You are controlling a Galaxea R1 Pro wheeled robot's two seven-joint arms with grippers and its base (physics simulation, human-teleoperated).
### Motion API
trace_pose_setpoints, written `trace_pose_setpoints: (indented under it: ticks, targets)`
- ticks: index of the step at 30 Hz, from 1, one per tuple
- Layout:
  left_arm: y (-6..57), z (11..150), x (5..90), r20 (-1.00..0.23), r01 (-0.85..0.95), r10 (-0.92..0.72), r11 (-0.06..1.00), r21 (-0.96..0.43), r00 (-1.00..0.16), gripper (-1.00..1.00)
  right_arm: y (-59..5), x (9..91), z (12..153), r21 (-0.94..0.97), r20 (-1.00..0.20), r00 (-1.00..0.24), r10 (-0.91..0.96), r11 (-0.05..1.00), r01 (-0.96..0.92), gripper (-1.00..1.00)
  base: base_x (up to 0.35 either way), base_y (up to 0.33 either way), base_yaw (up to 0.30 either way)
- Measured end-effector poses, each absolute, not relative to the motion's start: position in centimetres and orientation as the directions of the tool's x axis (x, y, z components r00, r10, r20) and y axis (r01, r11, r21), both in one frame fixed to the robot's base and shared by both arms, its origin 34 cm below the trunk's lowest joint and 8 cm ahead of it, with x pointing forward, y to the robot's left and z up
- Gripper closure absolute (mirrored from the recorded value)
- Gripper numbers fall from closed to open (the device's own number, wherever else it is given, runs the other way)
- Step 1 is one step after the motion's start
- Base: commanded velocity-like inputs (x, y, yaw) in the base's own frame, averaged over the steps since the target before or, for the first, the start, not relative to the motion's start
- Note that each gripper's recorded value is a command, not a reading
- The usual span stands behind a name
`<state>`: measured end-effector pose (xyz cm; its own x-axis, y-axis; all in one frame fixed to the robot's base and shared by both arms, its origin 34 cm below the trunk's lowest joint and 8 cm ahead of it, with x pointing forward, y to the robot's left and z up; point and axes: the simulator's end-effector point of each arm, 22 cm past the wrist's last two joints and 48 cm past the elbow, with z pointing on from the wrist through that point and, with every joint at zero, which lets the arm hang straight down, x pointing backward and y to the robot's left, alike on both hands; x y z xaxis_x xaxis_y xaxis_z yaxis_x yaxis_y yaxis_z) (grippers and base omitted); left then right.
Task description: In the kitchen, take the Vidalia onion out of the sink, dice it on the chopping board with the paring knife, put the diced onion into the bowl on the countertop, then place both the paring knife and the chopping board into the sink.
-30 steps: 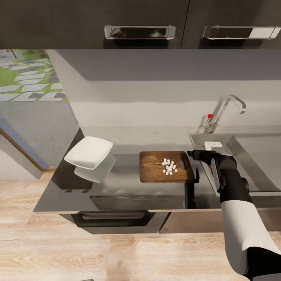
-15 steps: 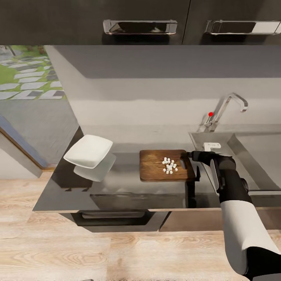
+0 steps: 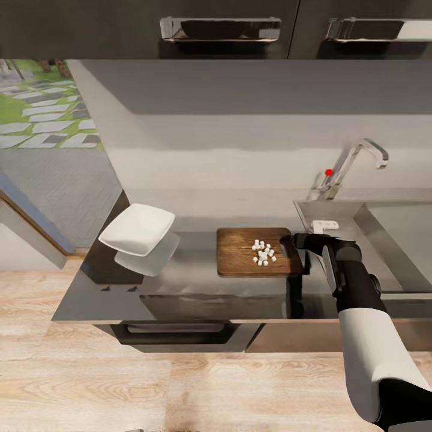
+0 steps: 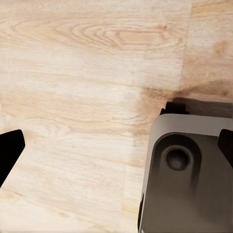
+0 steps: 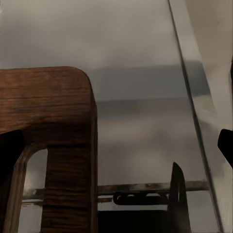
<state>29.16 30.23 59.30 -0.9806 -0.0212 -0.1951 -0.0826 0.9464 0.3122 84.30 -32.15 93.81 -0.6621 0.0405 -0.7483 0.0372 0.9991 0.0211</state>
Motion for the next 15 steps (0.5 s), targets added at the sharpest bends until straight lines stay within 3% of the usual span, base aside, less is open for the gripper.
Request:
trace_pose_setpoints:
  ticks: [15]
  targets:
    - [30.23,59.19,28.91,-0.189,-0.081,-0.022,0.946,0.313,-0.982,-1.0,-32.13,84.23,93.26,0.022,-0.743,-0.668,0.041,0.999,0.037,-1.0,0.0,0.0,0.032]
